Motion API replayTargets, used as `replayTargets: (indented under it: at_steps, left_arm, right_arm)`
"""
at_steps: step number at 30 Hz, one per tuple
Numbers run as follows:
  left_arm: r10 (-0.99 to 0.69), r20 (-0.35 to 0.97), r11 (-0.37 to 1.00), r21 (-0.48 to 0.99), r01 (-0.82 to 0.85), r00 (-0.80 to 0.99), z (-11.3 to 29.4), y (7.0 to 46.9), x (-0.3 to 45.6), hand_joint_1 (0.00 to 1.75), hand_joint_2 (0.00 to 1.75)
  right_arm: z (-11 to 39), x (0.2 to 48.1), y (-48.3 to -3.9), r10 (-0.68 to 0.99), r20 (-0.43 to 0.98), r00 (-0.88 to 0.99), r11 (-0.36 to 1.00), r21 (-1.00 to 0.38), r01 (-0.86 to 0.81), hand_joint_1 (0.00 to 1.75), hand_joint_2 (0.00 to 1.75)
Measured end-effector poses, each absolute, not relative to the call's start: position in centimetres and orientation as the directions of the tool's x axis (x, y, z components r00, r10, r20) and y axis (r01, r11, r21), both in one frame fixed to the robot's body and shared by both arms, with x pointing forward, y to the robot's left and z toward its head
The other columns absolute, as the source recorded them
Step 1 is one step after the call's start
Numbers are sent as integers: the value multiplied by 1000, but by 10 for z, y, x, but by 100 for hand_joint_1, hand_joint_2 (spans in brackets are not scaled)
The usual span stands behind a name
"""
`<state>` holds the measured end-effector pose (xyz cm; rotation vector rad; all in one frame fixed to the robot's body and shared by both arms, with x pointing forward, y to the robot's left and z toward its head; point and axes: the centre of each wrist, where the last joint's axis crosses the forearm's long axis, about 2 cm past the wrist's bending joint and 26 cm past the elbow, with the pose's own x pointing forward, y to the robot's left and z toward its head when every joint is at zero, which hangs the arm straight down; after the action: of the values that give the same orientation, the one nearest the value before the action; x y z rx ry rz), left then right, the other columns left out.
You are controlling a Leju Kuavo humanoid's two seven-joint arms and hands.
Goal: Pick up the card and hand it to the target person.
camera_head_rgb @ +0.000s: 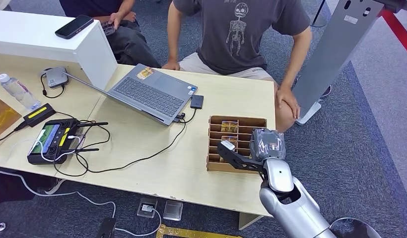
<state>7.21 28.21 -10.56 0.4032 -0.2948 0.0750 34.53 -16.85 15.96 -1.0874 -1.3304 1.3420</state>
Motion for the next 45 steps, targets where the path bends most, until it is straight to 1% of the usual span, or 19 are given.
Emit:
replayTargets:
  at_steps: [5, 13, 16, 20, 24, 30, 34, 45]
  left_arm:
    - [14, 296, 917, 376, -131, 955, -106, 282, 72, 0, 0]
    - [15, 296, 917, 376, -131, 955, -106, 282, 72, 0, 0]
    - [15, 296, 917, 377, -132, 955, -106, 282, 72, 0, 0]
    - [16, 297, 917, 376, -133, 955, -106, 282, 72, 0, 0]
    - [17, 303, 917, 374, -135, 953, -106, 282, 72, 0, 0]
    - [22, 308, 918, 370, -141, 951, -106, 282, 72, 0, 0]
    - [23, 310, 920, 365, -141, 951, -106, 282, 72, 0, 0]
    - [14, 312, 924, 358, -132, 950, -106, 282, 71, 0, 0]
  right_arm:
    - [160, 345, -168, 983, 18, -183, 13, -1000, -25, 134, 175]
    - [160, 345, -167, 983, 18, -184, 14, -1000, -25, 154, 175]
    - [161, 346, -166, 983, 19, -185, 15, -1000, -24, 163, 175]
    - [164, 345, -165, 982, 18, -189, 14, -1000, -25, 169, 175]
    - [180, 345, -163, 978, 19, -210, 14, -1000, -27, 173, 175]
    - [220, 344, -162, 964, 45, -262, 49, -999, 10, 175, 175]
    - [238, 341, -164, 955, 66, -288, 80, -996, 39, 174, 175]
    - [276, 335, -177, 934, 131, -332, 192, -968, 159, 161, 175]
